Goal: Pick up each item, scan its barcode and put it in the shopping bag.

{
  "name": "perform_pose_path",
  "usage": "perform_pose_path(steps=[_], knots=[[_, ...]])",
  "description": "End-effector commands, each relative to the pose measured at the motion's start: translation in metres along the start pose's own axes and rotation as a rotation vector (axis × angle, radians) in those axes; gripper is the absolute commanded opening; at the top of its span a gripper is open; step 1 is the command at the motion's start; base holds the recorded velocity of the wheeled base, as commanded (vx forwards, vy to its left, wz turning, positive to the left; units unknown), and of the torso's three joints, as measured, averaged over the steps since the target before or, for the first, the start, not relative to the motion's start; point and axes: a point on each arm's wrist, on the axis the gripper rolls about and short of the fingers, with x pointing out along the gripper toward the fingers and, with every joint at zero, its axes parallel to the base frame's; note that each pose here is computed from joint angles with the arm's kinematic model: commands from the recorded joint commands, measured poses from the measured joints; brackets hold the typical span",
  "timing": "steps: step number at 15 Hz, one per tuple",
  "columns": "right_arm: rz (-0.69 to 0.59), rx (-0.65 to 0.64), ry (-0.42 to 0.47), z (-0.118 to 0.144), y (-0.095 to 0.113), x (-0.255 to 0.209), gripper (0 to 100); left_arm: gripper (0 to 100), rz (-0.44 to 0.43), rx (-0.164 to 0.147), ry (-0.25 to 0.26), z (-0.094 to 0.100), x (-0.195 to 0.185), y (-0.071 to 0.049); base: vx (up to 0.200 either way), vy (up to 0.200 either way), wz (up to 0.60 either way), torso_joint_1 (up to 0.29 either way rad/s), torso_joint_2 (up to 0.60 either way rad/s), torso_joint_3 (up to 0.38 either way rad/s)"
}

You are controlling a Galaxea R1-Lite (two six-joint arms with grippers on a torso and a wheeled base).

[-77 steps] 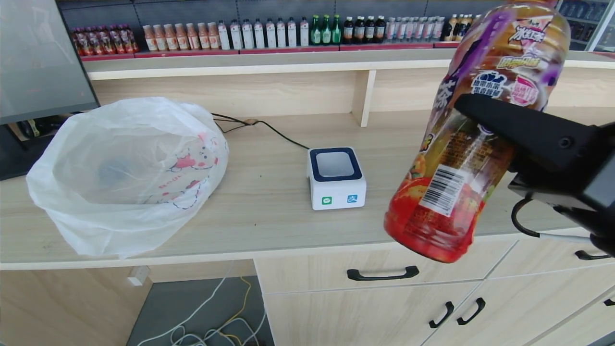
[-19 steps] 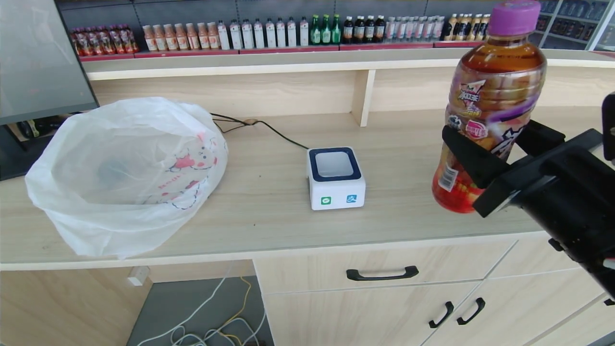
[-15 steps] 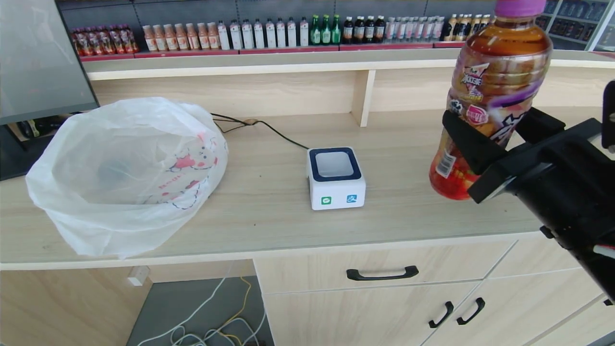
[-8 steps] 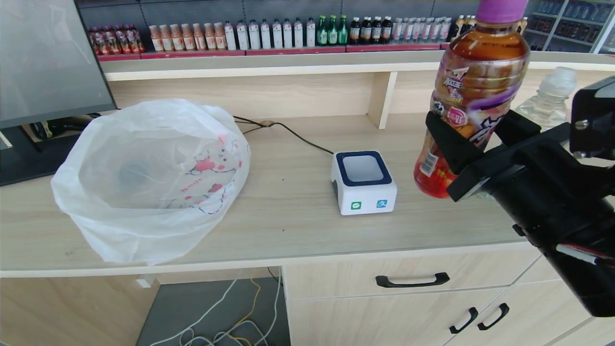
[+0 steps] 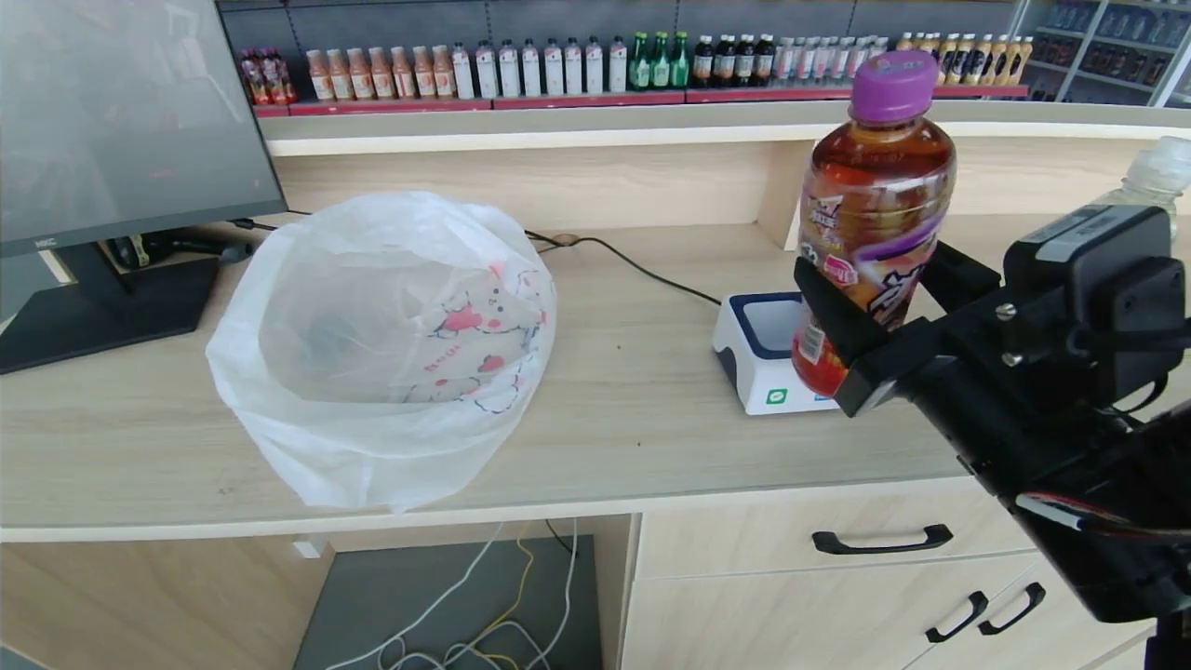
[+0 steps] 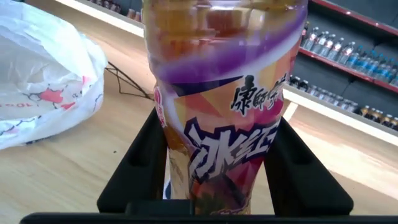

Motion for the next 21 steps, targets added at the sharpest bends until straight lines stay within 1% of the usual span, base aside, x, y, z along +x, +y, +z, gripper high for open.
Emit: perform_pose_path(steps=[1,3,5,6,7,9,10,12,14,17,19,21], knots=[[0.019,-0.04,-0.002,-0.003,0.0,0.0,0,100,0.0,-0.001,0.002,0.0,0.0,0.0,0.0,0.0,0.0,0.0,0.0,0.0],[0.04,-0.139,-0.047,-0.002,-0.006,0.003,0,100,-0.001,0.0,0.002,0.0,0.0,0.0,0.0,0.0,0.0,0.0,0.0,0.0],[0.073,-0.321,-0.142,-0.005,-0.02,0.017,0,100,-0.001,0.0,0.0,0.0,0.0,0.0,0.0,0.0,0.0,0.0,0.0,0.0],[0.099,-0.381,-0.187,-0.008,-0.028,0.023,0,100,0.0,0.0,0.002,0.0,0.0,0.0,0.0,0.0,0.0,0.0,0.0,0.0],[0.126,-0.405,-0.215,-0.011,-0.03,0.028,0,100,-0.001,0.0,0.0,0.0,0.0,0.0,0.0,0.0,0.0,0.0,0.0,0.0],[0.23,-0.417,-0.267,-0.021,-0.024,0.032,0,100,0.0,0.0,0.0,0.0,0.0,0.0,0.0,0.0,0.0,0.0,0.0,0.0],[0.267,-0.444,-0.291,-0.026,-0.028,0.033,0,100,0.0,-0.001,0.0,0.0,0.0,0.0,0.0,0.0,0.0,0.0,0.0,0.0],[0.327,-0.543,-0.338,-0.036,-0.041,0.031,0,100,-0.001,0.0,0.002,0.0,0.0,0.0,0.0,0.0,0.0,0.0,0.0,0.0],[0.359,-0.593,-0.368,-0.041,-0.045,0.031,0,100,0.0,-0.001,0.002,0.0,0.0,0.0,0.0,0.0,0.0,0.0,0.0,0.0],[0.375,-0.663,-0.396,-0.044,-0.044,0.031,0,100,-0.001,0.0,0.0,0.0,0.0,0.0,0.0,0.0,0.0,0.0,0.0,0.0],[0.388,-0.685,-0.4,-0.048,-0.041,0.032,0,100,-0.001,-0.001,0.002,0.0,0.0,0.0,0.0,0.0,0.0,0.0,0.0,0.0],[0.415,-0.673,-0.405,-0.055,-0.037,0.036,0,100,0.0,-0.001,0.0,0.0,0.0,0.0,0.0,0.0,0.0,0.0,0.0,0.0]])
